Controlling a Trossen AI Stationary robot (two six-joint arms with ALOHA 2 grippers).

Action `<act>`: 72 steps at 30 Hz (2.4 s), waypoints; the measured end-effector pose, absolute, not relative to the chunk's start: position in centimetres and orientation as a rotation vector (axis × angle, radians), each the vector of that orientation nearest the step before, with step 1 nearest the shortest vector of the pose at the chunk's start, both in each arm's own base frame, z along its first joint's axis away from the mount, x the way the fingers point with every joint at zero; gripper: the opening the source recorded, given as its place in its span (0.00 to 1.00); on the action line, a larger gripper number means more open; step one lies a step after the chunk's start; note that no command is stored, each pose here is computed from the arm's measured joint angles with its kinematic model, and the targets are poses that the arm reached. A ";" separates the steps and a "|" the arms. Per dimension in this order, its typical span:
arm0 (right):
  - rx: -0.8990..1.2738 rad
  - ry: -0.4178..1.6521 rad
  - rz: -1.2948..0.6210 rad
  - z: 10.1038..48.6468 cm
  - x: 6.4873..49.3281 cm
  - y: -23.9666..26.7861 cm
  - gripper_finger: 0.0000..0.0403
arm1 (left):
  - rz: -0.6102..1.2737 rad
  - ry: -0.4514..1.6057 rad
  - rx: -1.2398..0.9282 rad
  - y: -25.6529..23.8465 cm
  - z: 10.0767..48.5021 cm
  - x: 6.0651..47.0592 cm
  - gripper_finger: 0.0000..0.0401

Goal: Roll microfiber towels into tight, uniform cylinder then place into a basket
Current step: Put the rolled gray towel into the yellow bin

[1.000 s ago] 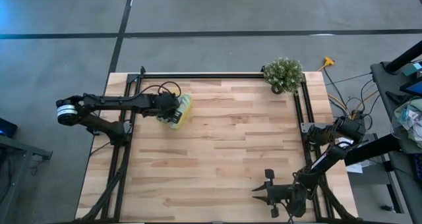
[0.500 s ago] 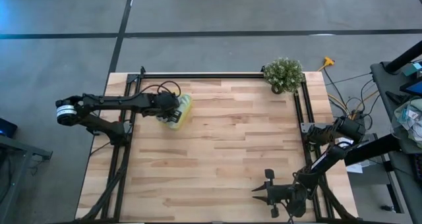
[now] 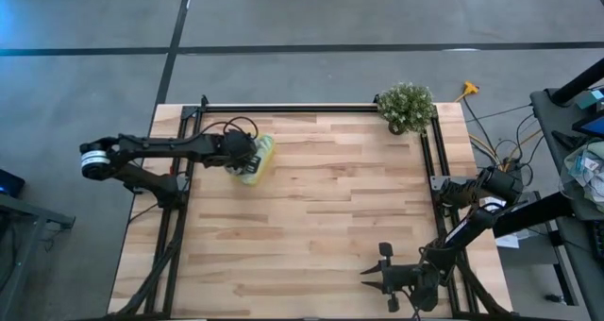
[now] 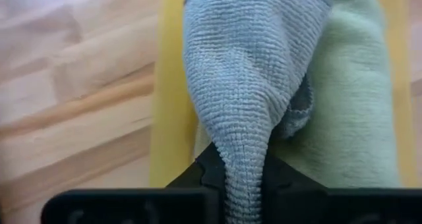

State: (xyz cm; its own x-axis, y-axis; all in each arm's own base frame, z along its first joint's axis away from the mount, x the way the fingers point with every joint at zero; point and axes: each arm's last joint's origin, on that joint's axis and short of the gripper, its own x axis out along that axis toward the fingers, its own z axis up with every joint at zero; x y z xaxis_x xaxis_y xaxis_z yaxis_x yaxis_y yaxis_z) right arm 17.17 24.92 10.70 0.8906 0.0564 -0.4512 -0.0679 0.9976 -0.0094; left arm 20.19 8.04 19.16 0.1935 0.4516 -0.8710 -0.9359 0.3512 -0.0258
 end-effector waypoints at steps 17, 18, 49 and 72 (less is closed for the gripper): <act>-0.023 0.466 0.065 10.7 17.2 24.9 0.25 | 1.058 0.830 -0.609 8.2 20.7 20.3 0.36; -0.022 0.466 0.065 10.7 17.2 24.9 0.25 | 1.048 0.837 -0.618 8.1 20.6 20.2 0.37; -0.021 0.465 0.065 10.7 17.2 24.9 0.25 | 1.069 0.947 -0.502 8.1 16.8 20.0 0.38; -0.024 0.467 0.062 10.6 17.2 24.8 0.25 | 0.924 0.807 -0.504 7.1 20.8 21.1 0.38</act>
